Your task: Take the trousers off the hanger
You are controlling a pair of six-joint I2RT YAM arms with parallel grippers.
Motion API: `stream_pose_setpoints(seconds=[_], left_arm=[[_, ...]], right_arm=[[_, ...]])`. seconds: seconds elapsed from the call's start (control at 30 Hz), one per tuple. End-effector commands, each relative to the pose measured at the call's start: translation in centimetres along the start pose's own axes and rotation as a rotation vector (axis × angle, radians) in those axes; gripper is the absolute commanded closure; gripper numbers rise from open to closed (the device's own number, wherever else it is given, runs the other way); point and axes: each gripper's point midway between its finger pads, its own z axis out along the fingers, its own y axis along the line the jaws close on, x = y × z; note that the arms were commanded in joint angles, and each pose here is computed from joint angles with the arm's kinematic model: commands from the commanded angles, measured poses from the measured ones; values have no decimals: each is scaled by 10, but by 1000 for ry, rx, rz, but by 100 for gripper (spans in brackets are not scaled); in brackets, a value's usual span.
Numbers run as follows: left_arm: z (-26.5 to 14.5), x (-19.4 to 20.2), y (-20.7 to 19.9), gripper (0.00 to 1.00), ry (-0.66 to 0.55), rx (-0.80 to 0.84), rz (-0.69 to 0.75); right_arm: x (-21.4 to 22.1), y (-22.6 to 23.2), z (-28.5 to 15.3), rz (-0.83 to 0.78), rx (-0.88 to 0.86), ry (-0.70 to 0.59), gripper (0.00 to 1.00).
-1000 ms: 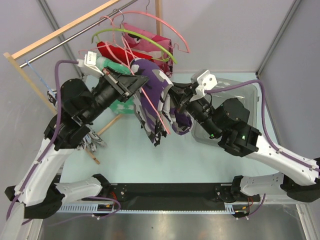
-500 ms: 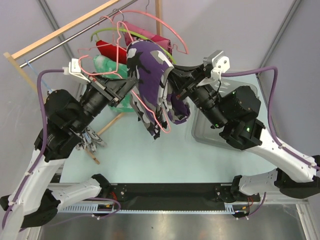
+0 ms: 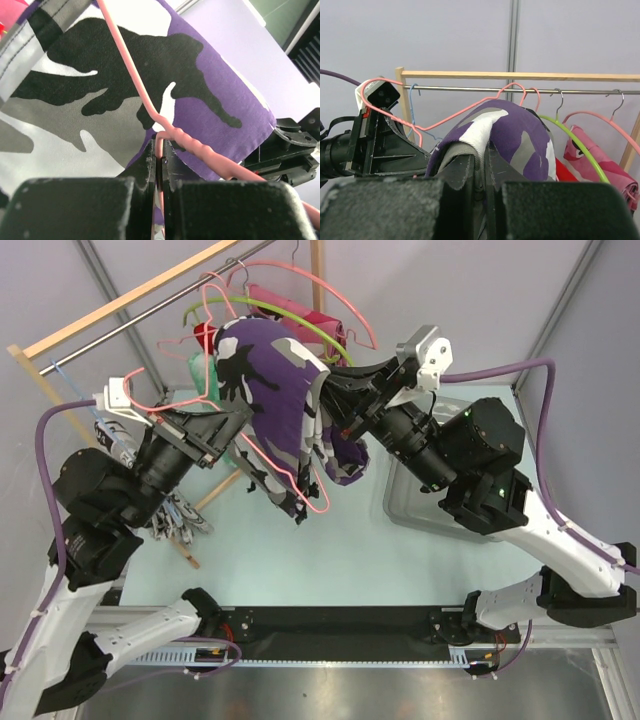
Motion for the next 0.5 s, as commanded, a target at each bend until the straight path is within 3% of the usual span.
stream_pose_setpoints(seconds=[0.0,0.2,0.47], left_arm=[[1,31,60,100,118,-192,168],[-14,37,79,100,143,-256,199],[-24,43,110,100,163,-374,227]], right_arm=[[-161,-21,-35,88,17,-473,100],[-177,-36,-40,16,88,-517,100],[-207,-38,-60,73,56,-583,100]])
